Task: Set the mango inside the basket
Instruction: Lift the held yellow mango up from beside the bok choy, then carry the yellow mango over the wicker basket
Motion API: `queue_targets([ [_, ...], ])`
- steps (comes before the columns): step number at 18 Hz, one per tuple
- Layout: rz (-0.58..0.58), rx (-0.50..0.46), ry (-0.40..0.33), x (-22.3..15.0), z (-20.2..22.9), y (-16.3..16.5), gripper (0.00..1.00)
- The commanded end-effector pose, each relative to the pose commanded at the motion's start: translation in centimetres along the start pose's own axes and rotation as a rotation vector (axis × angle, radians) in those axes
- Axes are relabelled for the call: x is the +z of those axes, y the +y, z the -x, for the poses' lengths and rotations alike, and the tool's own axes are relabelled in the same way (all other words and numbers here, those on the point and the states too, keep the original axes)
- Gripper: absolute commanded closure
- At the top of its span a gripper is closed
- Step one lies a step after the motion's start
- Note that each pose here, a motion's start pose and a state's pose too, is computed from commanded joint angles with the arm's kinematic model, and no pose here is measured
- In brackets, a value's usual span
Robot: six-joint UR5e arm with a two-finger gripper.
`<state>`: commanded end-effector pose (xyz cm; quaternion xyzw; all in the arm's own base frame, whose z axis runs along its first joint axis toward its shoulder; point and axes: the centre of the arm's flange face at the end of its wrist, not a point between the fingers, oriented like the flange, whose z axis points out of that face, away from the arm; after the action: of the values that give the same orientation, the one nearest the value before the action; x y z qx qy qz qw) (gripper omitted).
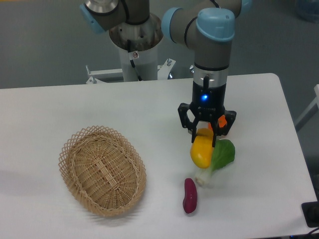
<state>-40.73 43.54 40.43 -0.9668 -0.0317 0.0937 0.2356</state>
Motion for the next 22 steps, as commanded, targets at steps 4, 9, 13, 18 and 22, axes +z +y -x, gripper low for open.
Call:
queue_targets([
  [4,0.006,0.0,0.002,0.1,-0.3,0.1,0.52],
  [9,0.005,-0.018,0.006,-1.1,-2.6,0.7,0.52],
  [13,-0.003,-0.112,0.019,-1.0,-5.1,-0.4,0.52],
  [18,0.051,-0.139,0.009,0.3,-9.6,-2.7,0.52],
  [22,0.104,-0.166,0.019,2.7,-13.8,-4.4,0.52],
])
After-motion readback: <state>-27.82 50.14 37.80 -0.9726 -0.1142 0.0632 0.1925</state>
